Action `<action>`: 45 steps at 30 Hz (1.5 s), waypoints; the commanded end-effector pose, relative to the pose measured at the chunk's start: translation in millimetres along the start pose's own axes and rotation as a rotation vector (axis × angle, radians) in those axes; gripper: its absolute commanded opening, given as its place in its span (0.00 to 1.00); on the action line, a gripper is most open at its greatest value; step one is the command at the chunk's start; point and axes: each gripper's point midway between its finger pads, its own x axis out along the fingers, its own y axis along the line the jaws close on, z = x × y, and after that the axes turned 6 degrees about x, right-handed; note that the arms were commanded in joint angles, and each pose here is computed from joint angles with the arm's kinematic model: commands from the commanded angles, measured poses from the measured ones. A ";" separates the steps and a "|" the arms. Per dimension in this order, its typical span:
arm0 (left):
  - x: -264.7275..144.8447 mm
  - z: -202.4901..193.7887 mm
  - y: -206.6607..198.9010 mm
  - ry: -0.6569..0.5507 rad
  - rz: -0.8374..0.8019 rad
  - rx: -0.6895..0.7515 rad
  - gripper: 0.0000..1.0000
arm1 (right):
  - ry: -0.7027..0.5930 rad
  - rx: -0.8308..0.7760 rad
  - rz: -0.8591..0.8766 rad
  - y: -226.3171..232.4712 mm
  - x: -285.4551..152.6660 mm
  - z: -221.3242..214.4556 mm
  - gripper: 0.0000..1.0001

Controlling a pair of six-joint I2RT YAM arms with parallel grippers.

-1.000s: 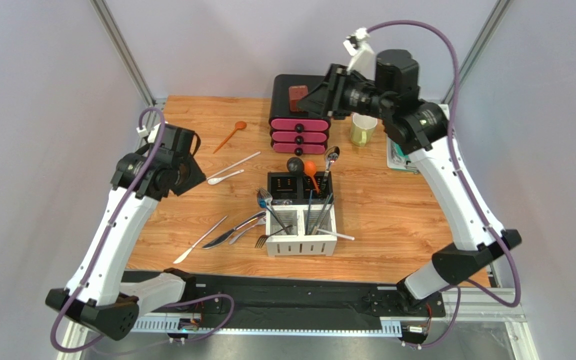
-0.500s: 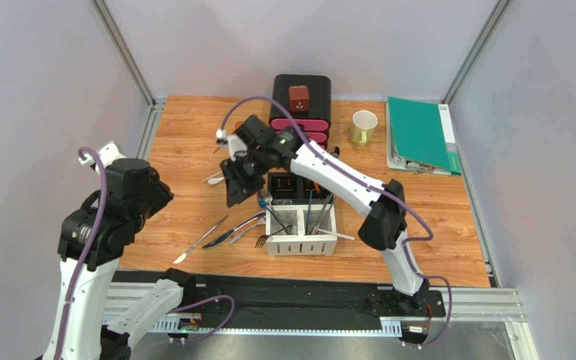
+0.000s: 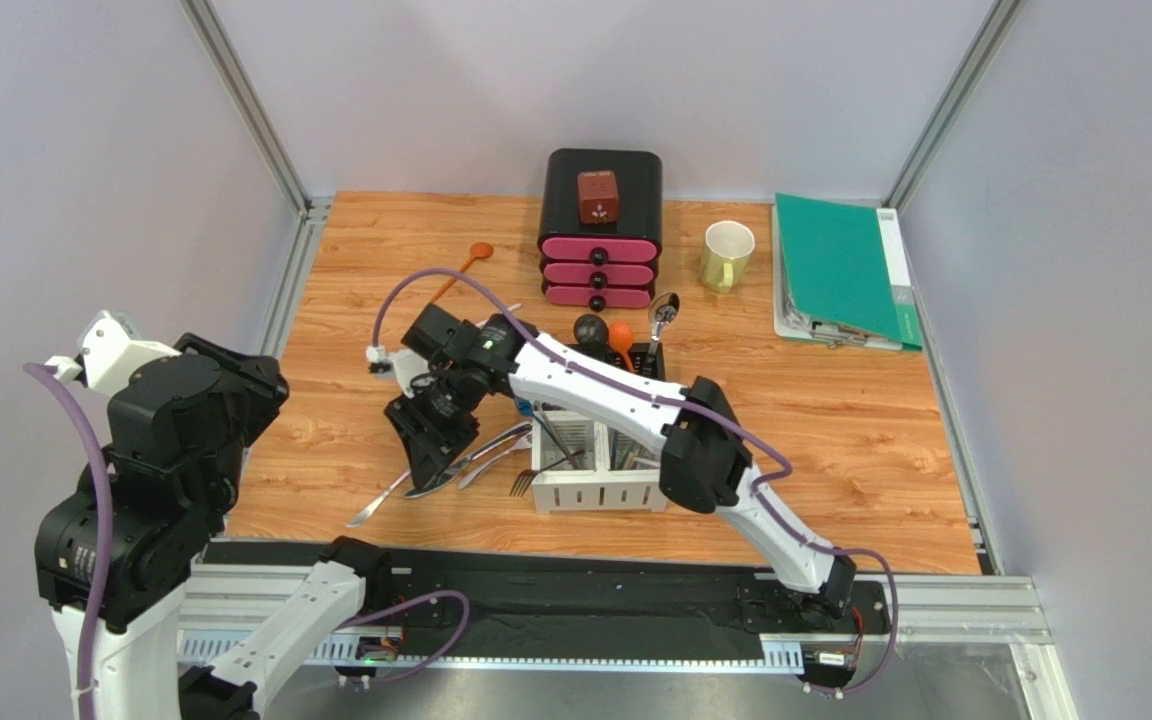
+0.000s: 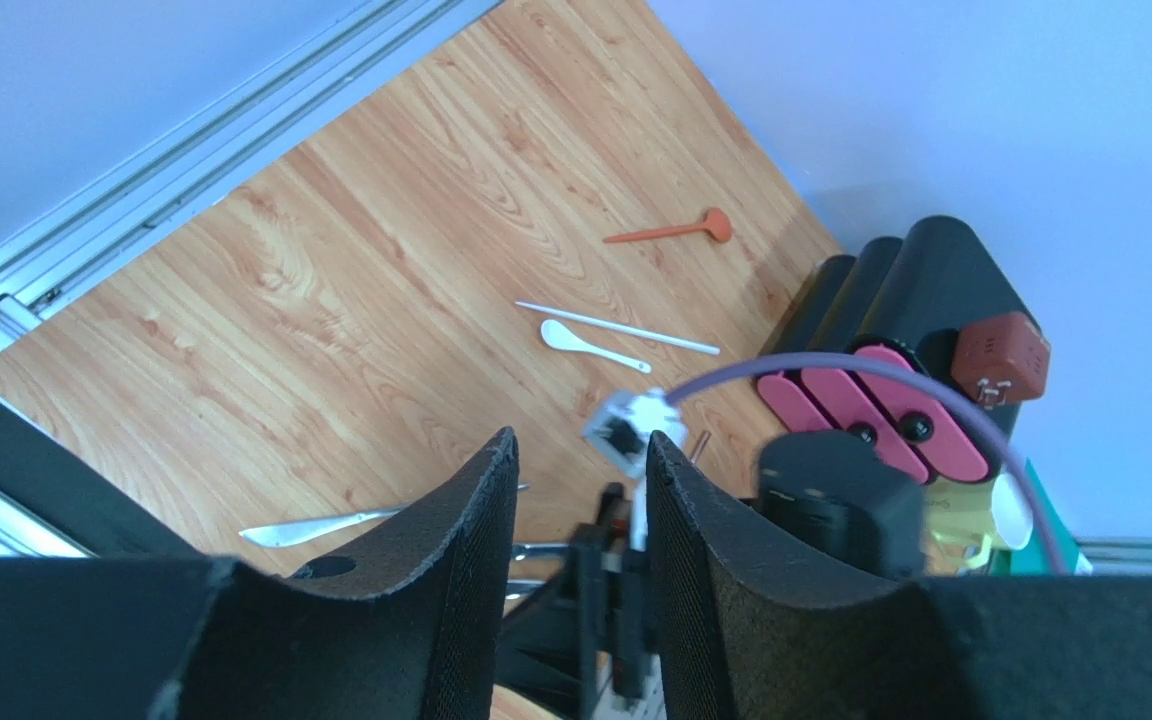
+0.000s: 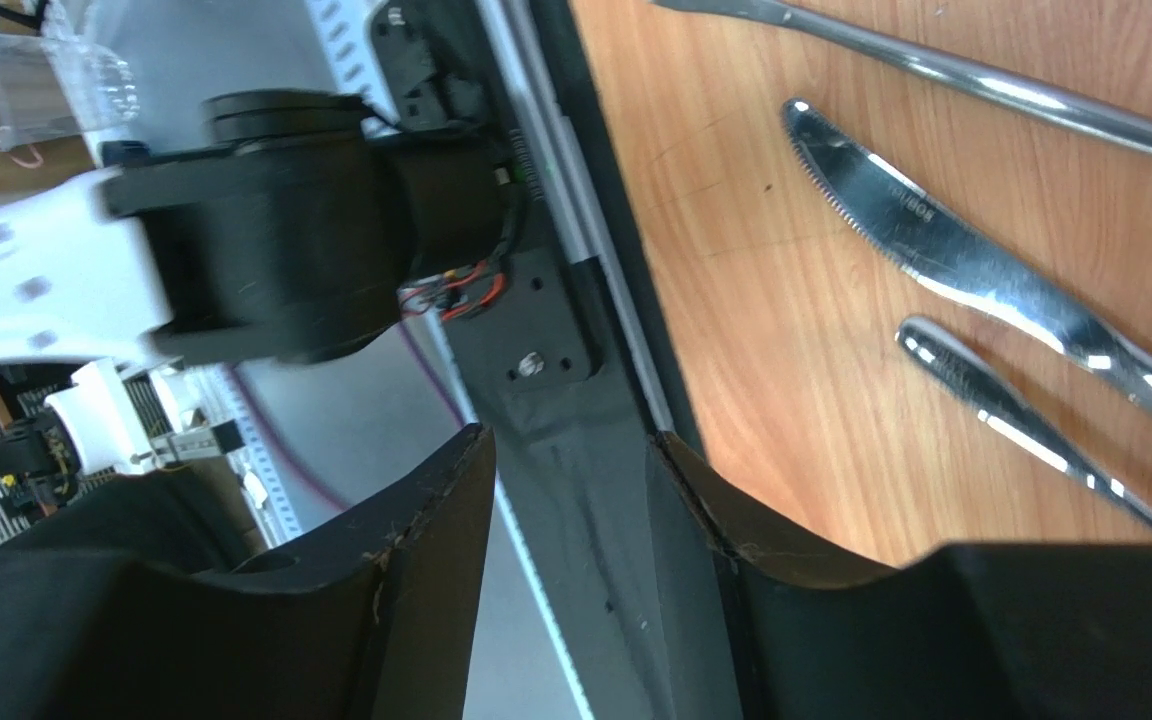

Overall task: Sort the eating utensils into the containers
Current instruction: Move the knife to the center of the board.

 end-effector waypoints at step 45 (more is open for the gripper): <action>-1.5 -57.2 47.0 0.305 0.197 0.352 0.33 | -0.287 0.095 -0.128 -103.1 131.9 73.5 0.51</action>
